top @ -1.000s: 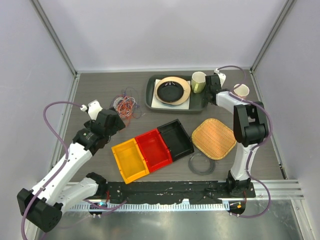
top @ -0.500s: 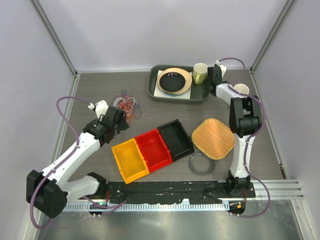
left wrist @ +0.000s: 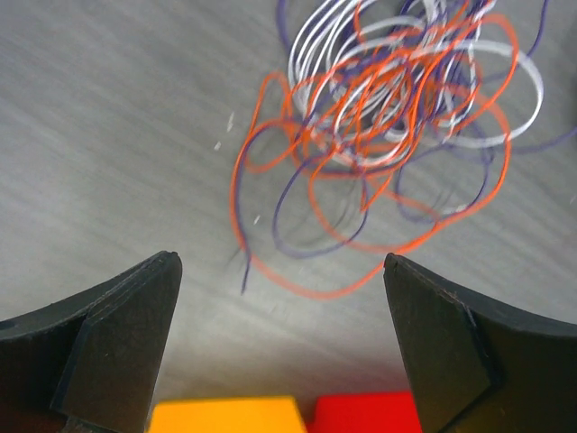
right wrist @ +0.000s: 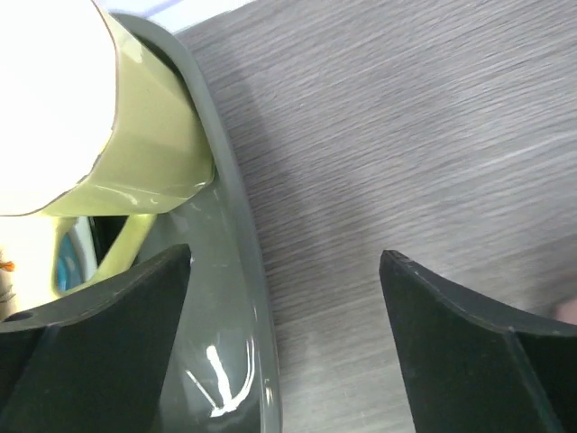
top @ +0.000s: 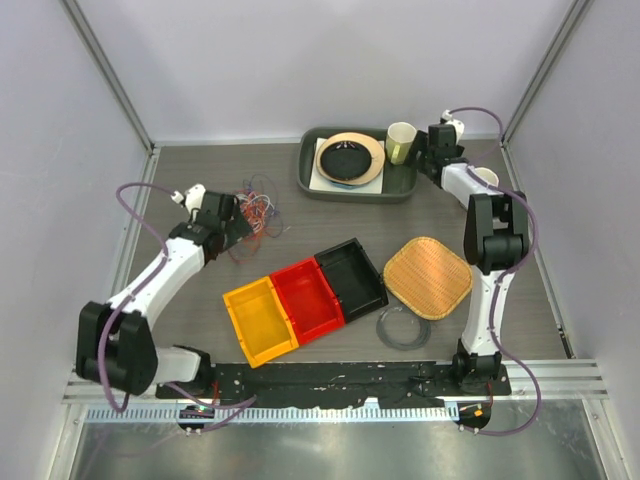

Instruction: Untangle the cables

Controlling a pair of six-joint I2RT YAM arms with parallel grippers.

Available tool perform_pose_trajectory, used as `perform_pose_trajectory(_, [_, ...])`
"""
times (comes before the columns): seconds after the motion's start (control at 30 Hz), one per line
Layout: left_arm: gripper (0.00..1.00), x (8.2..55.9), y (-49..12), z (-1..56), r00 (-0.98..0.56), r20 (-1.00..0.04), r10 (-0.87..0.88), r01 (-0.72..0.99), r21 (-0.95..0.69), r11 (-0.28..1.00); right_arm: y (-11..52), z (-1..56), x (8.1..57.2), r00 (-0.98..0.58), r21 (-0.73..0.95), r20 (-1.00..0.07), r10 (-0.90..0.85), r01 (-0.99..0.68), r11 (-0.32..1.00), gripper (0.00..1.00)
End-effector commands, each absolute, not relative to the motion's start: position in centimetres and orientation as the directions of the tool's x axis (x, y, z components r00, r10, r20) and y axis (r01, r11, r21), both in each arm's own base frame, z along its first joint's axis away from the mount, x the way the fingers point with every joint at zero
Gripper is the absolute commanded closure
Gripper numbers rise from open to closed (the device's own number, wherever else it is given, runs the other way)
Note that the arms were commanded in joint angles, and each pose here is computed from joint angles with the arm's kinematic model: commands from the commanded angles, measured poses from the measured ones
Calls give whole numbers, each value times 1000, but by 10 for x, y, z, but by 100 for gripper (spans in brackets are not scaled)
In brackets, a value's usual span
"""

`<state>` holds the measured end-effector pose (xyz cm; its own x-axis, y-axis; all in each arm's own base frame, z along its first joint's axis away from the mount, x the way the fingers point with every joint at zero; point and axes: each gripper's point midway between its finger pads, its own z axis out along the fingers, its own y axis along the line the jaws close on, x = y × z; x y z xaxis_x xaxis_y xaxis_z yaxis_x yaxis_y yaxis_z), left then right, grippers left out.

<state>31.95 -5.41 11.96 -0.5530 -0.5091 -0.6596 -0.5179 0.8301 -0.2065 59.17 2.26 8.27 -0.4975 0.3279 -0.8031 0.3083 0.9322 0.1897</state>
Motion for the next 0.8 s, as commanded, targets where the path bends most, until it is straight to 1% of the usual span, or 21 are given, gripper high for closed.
perform_pose_trajectory(0.0, [0, 392, -67, 138, -500, -675, -542, -400, -375, 836, 10, 220, 578, -281, 243, -905, 319, 276, 930, 6])
perform_pose_trajectory(0.03, [0, 408, -66, 146, -471, -691, -548, -407, -381, 830, 11, 226, 571, -273, 248, -908, 319, 264, 932, 5])
perform_pose_trajectory(0.07, [0, 413, -61, 119, -522, -653, -549, -453, -333, 827, 13, 214, 559, -296, 242, -902, 314, 256, 936, 5])
perform_pose_trajectory(0.1, [0, 420, -66, 114, -556, -634, -537, -437, -326, 838, 15, 245, 549, -232, 274, -917, 324, 223, 935, 5])
perform_pose_trajectory(0.13, [1, 436, -69, 124, -549, -642, -535, -429, -333, 840, 25, 251, 543, -224, 300, -916, 332, 167, 939, 4])
perform_pose_trajectory(0.17, [4, 440, -71, 96, -604, -603, -522, -443, -290, 848, 29, 241, 530, -244, 321, -905, 349, 151, 935, 4])
perform_pose_trajectory(0.2, [7, 444, -72, 89, -628, -591, -506, -440, -266, 858, 36, 265, 520, -198, 355, -909, 368, 100, 930, 4])
perform_pose_trajectory(0.23, [22, 458, -77, 96, -634, -591, -498, -424, -273, 863, 48, 272, 511, -204, 379, -904, 376, 29, 925, 4])
perform_pose_trajectory(0.27, [34, 454, -77, 76, -687, -544, -482, -435, -223, 872, 58, 264, 501, -237, 401, -891, 386, -16, 916, 4])
perform_pose_trajectory(0.3, [44, 457, -80, 74, -702, -529, -477, -430, -219, 876, 63, 278, 491, -227, 410, -893, 389, -50, 911, 3])
perform_pose_trajectory(0.33, [71, 464, -89, 83, -714, -525, -463, -393, -247, 886, 67, 279, 484, -239, 417, -889, 390, -73, 906, 4])
perform_pose_trajectory(0.37, [88, 467, -92, 85, -717, -523, -461, -379, -263, 887, 79, 279, 476, -268, 431, -883, 386, -136, 892, 4])
perform_pose_trajectory(0.4, [100, 470, -99, 91, -720, -521, -457, -355, -289, 889, 87, 284, 470, -280, 448, -876, 394, -165, 879, 3])
perform_pose_trajectory(0.43, [100, 469, -114, 99, -747, -511, -425, -280, -338, 899, 96, 295, 462, -279, 461, -874, 398, -220, 859, 4])
perform_pose_trajectory(0.47, [100, 473, -127, 111, -746, -526, -407, -217, -386, 897, 110, 296, 452, -308, 479, -867, 392, -294, 827, 4])
perform_pose_trajectory(0.53, [100, 469, -145, 137, -736, -564, -375, -130, -426, 895, 140, 303, 436, -328, 479, -870, 368, -386, 788, 4])
perform_pose_trajectory(0.6, [100, 466, -159, 158, -712, -610, -348, -49, -452, 891, 168, 290, 421, -374, 454, -876, 303, -435, 777, 4])
perform_pose_trajectory(0.63, [100, 456, -168, 175, -697, -632, -338, 1, -473, 881, 200, 284, 406, -391, 423, -888, 240, -496, 758, 4])
perform_pose_trajectory(0.67, [100, 453, -178, 190, -681, -648, -342, 50, -507, 861, 211, 273, 399, -409, 412, -888, 210, -507, 757, 4])
perform_pose_trajectory(0.77, [100, 441, -184, 230, -629, -682, -374, 115, -557, 823, 243, 254, 380, -443, 423, -878, 183, -538, 729, 4])
